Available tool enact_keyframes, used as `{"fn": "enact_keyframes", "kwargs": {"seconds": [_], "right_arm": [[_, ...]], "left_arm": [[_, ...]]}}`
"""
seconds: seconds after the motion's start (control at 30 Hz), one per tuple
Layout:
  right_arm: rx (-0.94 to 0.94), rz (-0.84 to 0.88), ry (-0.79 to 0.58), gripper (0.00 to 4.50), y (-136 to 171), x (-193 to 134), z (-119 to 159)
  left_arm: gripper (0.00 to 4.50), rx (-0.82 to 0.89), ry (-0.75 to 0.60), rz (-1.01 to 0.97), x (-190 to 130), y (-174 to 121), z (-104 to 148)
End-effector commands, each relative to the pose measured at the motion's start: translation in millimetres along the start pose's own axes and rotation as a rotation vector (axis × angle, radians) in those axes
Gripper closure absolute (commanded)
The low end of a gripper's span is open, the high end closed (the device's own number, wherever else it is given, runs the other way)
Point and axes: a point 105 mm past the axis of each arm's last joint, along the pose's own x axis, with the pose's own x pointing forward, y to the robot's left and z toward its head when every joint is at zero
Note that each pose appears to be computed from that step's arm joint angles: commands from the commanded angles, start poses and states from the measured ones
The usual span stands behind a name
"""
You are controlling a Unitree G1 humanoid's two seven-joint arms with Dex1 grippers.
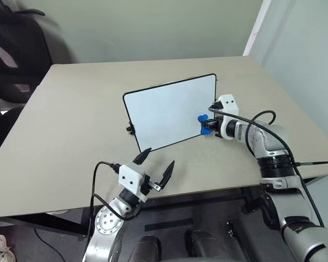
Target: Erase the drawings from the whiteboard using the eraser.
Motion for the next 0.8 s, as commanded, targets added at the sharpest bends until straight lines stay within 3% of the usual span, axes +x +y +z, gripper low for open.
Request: {"fn": "enact_keyframes", "kwargs": {"seconds": [0.03,0.17,0.5,0.8], "right_arm": [[-0.037,0.042,0.076,4.28,15.1,2.8,-11.3],[-0.014,-0.011,0.109,4.28,3.6,5.4,-18.9],[0.016,-0.084,-0.028,4.28,-18.2,-2.2,11.5],[-0.024,0.015,0.039,4.28,13.2,7.5,-3.0]], "left_arm": [[0.0,0.001,-0.044,-0.009,1.8,-2.0,10.3],[0.0,0.001,-0.045,-0.009,2.0,-2.3,10.6],[0.0,0.004,-0.047,-0.008,1.8,-1.2,11.3],[0.0,0.006,-0.047,-0.009,2.0,-0.2,11.0]]}}
